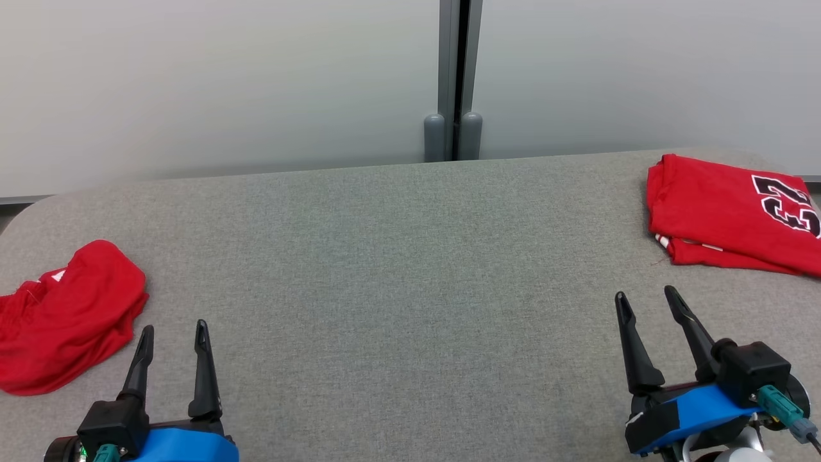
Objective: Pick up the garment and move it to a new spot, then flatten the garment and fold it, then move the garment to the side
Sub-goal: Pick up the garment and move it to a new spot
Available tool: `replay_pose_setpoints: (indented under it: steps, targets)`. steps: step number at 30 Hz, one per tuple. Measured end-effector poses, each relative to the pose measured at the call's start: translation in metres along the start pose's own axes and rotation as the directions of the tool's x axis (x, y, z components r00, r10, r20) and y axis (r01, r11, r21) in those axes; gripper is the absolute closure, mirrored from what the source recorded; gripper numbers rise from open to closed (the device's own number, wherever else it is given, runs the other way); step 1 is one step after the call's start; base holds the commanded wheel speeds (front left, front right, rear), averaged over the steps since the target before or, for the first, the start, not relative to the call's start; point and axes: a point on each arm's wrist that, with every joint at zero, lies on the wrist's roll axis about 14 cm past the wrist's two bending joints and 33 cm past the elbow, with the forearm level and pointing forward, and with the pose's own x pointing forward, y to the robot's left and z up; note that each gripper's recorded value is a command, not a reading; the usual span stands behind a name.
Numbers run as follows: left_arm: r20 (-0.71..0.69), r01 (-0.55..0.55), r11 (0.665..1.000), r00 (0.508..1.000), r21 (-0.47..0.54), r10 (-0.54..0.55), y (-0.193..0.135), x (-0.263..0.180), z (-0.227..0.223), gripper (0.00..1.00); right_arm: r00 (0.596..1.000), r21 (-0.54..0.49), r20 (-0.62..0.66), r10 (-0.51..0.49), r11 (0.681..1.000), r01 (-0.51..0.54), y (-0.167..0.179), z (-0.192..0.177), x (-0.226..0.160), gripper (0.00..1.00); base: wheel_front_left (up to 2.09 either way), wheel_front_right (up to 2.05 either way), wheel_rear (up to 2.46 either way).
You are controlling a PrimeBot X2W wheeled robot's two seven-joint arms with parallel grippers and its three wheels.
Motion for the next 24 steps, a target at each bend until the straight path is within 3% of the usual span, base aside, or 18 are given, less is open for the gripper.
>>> replay_pose_setpoints:
  steps: [12, 24]
  targets:
    - [-0.003, -0.029, 1.0, 1.0, 0.006, 0.029, 0.013, -0.003, 0.0, 0.0, 1.0, 0.021, -0.018, 0.025, 0.999, -0.025, 0.009, -0.004, 0.003, 0.0, 0.0, 0.0, 0.0]
    - [0.017, -0.165, 0.986, 0.986, 0.032, 0.164, 0.057, -0.025, 0.008, 0.0, 0.986, 0.043, -0.052, 0.156, 0.987, -0.154, 0.053, -0.018, 0.021, 0.0, 0.0, 0.0, 0.0]
